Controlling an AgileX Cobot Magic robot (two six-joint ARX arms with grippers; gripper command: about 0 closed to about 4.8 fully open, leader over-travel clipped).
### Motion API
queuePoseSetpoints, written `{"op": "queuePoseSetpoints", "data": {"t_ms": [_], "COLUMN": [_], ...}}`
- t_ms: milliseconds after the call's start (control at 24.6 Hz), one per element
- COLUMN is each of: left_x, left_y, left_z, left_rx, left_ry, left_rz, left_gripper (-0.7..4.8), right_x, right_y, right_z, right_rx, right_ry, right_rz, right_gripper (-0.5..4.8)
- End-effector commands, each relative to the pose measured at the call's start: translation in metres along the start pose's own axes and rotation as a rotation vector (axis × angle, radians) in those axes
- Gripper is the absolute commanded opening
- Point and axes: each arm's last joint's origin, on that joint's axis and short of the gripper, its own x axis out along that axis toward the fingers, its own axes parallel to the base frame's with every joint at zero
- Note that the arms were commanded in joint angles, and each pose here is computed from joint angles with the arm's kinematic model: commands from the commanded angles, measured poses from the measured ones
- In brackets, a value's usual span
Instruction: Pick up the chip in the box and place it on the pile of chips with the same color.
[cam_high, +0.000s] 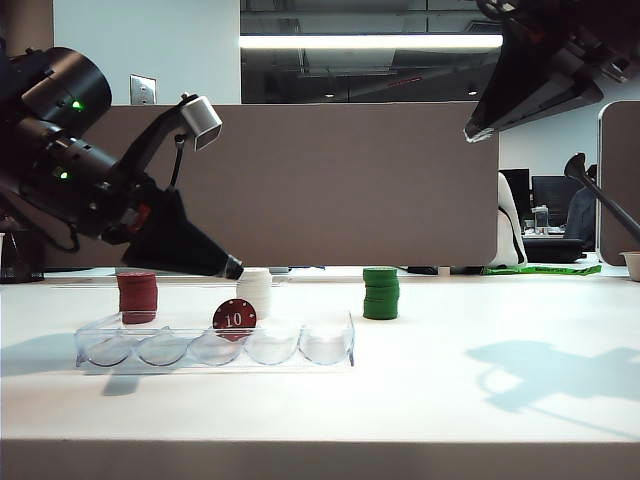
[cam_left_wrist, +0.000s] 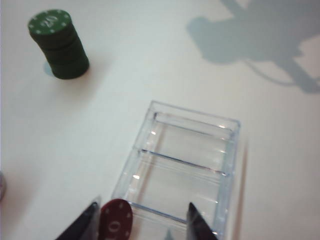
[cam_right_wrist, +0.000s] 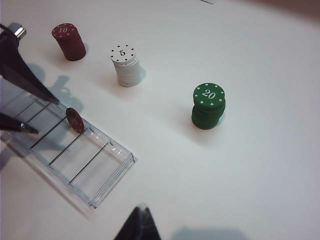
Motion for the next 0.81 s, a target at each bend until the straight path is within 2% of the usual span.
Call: {"op": "queuePoseSetpoints", "data": {"t_ms": [41,487,812], "left_x": [0.001,0.006,-0.003], "left_y": [0.003,0.005,0.015], "left_z": [0.002,-0.006,-0.010], "left_rx": [0.008,-0.012,-0.039], "left_ry": [-0.015,0.012,-0.007], "left_rz": [0.011,0.022,0.064], "left_gripper": [2.23,2.23,2.22], "right_x": [-0.001,-0.001,-0.001], "right_y": [0.000,0.000,0.000], "right_z": [0.002,0.002,0.003], "right_rx": [-0.005,-0.005,-0.005], "right_ry": [-0.015,-0.015,-0.016], "right_rz": [0.005,0.005,0.005], "right_gripper": [-0.06,-0.06,-0.06]}}
